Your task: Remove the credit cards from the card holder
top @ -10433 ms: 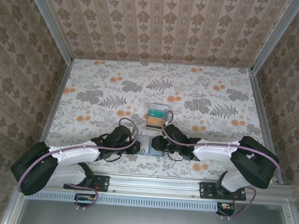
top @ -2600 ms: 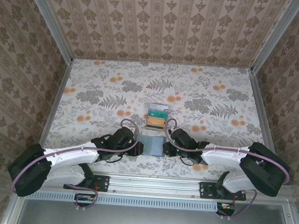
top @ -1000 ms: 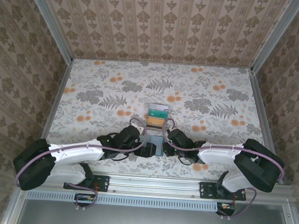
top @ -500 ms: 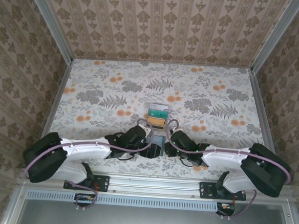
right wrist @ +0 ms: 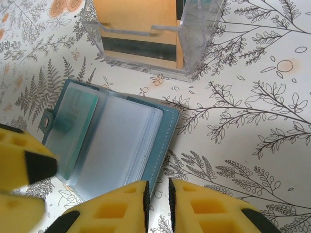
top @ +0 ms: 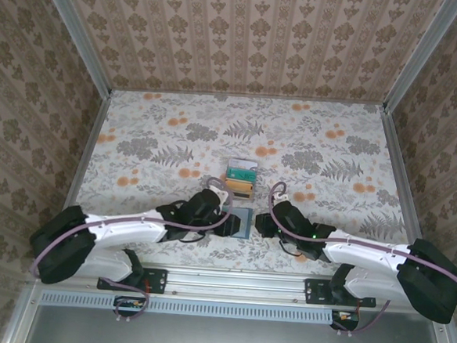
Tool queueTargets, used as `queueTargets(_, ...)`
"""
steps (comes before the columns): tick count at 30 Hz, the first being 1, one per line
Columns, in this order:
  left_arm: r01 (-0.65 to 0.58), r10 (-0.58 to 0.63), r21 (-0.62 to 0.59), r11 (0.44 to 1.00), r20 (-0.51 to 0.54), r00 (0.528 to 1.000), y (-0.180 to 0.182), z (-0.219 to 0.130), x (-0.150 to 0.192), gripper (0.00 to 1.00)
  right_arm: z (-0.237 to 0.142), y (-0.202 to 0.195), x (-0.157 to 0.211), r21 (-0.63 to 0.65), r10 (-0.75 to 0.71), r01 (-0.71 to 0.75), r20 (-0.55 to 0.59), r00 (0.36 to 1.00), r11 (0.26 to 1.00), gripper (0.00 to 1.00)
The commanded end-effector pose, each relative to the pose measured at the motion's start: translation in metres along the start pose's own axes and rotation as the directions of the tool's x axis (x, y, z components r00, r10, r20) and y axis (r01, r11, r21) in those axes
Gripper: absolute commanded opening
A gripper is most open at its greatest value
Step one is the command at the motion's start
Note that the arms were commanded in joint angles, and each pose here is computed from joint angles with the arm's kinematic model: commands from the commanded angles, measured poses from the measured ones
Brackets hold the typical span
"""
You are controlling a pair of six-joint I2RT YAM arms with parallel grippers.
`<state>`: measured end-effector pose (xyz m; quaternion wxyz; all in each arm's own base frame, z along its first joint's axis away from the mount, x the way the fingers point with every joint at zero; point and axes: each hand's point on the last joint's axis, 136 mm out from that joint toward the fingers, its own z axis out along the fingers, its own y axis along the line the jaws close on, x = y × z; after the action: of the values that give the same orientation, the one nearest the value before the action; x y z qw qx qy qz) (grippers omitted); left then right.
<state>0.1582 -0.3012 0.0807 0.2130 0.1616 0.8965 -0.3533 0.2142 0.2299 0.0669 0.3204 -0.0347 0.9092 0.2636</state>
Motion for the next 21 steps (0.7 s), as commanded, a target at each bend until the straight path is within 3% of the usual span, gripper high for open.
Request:
queueTargets(1,0.031,-0.031,-0.090,0.995,0.003,1.000,0.034,-0.013,0.007,0.39,-0.002,0.021,-0.009,-0.069,0.037,-0.037,0.001,0.999,0.997,0.22)
queueTargets(3,0.050,-0.049,-0.119,0.992,0.009,0.999,0.049,-0.019,0.008,0.33,-0.001,0.031,-0.014,-0.095,0.047,-0.047,0.002,0.999,0.994,0.22)
queueTargets(5,0.068,-0.067,-0.139,0.988,0.010,0.998,0.063,-0.023,0.011,0.22,0.001,0.045,-0.017,-0.130,0.052,-0.052,-0.001,0.999,0.990,0.21)
queueTargets(8,0.095,-0.095,-0.153,0.984,0.011,0.995,0.077,-0.025,0.015,0.14,0.008,0.063,-0.018,-0.160,0.053,-0.056,-0.026,0.998,0.985,0.21)
queueTargets(13,0.112,-0.111,-0.142,0.983,0.016,0.994,0.083,-0.025,0.017,0.14,0.024,0.094,-0.011,-0.199,0.051,-0.067,-0.086,0.995,0.978,0.21)
queueTargets(21,0.135,-0.135,-0.176,0.975,0.016,0.991,0.097,-0.022,0.025,0.14,0.064,0.101,0.015,-0.155,0.109,-0.140,-0.193,0.975,0.978,0.20)
